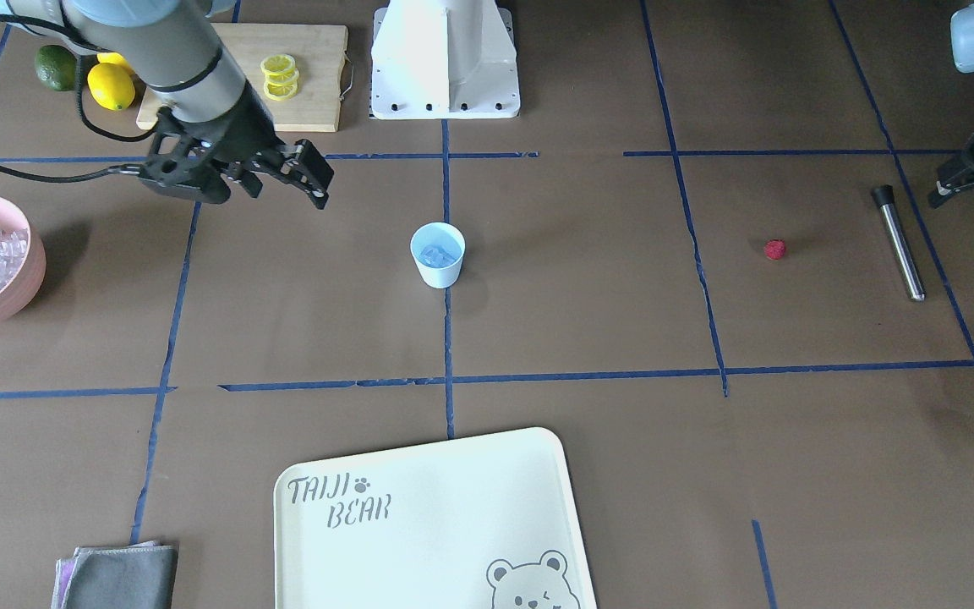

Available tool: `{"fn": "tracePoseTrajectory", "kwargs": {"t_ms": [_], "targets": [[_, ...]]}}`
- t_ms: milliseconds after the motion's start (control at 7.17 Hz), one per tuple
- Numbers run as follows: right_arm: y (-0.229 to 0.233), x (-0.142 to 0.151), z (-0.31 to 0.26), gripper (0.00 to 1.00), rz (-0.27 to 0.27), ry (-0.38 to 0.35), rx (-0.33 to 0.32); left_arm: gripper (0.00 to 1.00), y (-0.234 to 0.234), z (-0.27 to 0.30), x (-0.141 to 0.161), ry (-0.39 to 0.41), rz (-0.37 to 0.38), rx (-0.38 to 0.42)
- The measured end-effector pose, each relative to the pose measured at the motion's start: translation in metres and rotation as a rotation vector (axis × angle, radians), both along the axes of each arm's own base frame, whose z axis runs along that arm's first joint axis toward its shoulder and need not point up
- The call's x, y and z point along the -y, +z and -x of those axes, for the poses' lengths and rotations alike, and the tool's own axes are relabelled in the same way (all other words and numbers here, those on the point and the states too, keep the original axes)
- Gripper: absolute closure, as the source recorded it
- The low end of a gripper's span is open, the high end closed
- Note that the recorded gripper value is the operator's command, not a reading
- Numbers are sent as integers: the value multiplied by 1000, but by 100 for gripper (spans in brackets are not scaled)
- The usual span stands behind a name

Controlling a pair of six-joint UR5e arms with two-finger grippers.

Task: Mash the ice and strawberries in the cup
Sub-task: 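Return the right gripper over the bowl while the left gripper grasps the red strawberry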

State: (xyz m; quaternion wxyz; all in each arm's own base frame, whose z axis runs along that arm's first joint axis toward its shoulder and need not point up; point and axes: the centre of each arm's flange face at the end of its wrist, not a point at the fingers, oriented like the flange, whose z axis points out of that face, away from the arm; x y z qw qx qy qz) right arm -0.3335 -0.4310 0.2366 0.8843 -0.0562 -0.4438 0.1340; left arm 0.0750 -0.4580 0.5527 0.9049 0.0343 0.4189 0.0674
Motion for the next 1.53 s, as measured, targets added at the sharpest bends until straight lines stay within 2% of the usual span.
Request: {"fn": "tracePoseTrajectory", "kwargs": {"t_ms": [279, 558, 976, 1395, 1534], "targets": [[55, -7, -77, 0, -113, -77, -95, 0, -26, -63, 2, -41, 34, -18], [104, -6, -133, 0, -191, -141, -165, 0, -30, -136, -14, -91, 64, 19], [128, -4, -156, 0, -203, -165, -193, 0, -6, -192, -23, -106, 65, 55], [129, -4, -157, 0, -183, -179, -159, 0, 2, -215, -25, -106, 83, 43], [130, -3, -157, 0, -180, -180, -157, 7, 5, -219, -26, -101, 89, 44]]}}
